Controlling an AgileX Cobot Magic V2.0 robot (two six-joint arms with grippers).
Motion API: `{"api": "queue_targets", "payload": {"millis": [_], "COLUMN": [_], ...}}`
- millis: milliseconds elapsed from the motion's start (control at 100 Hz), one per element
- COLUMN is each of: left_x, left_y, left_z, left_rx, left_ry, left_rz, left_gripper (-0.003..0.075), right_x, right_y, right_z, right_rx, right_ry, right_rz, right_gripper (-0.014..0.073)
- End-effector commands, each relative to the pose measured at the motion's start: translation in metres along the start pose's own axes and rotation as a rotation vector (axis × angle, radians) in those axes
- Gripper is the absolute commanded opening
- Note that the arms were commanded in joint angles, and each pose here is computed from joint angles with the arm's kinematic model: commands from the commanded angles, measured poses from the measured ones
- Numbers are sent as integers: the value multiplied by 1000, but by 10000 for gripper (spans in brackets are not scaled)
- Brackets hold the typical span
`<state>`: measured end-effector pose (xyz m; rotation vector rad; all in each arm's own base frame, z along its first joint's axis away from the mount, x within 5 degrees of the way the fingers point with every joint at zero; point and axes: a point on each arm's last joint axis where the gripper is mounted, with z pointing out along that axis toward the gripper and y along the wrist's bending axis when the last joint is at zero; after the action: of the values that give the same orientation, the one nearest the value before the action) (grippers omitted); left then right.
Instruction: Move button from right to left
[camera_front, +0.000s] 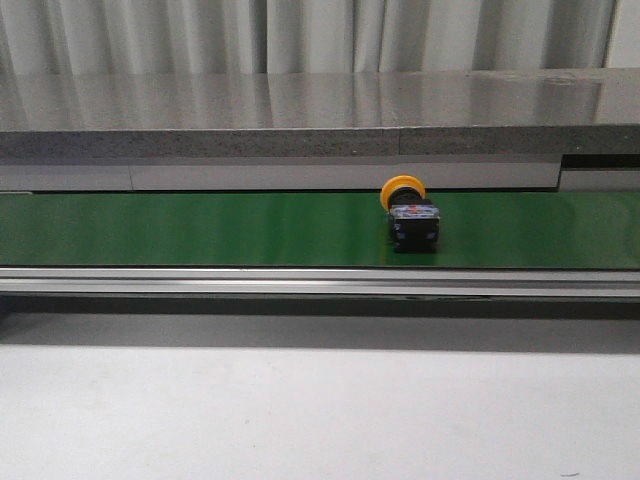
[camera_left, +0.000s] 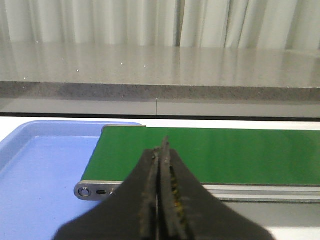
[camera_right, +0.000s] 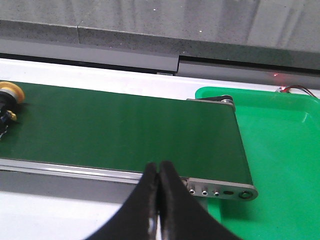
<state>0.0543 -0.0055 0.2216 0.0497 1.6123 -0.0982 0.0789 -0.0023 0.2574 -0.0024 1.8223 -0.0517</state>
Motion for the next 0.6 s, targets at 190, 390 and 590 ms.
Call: {"api": "queue_targets", "payload": {"millis": [190,390,590], "left_x": [-93,-119,-124], "left_y": [-4,-4,-6], "left_z": [24,73,126], "left_rx": [6,6,10], "left_ry": [99,301,422], "left_rz": [-9,-11,-25], "left_gripper": [-20,-18,244], "right_x": [-15,-15,-15], "right_y": [-2,-2,-2], "right_z": [-2,-2,-2], "right_rx": [18,18,18], "right_ry": [-97,-97,-97], "right_rz": [-16,-16,-16], "right_gripper": [-66,-66,-66]}}
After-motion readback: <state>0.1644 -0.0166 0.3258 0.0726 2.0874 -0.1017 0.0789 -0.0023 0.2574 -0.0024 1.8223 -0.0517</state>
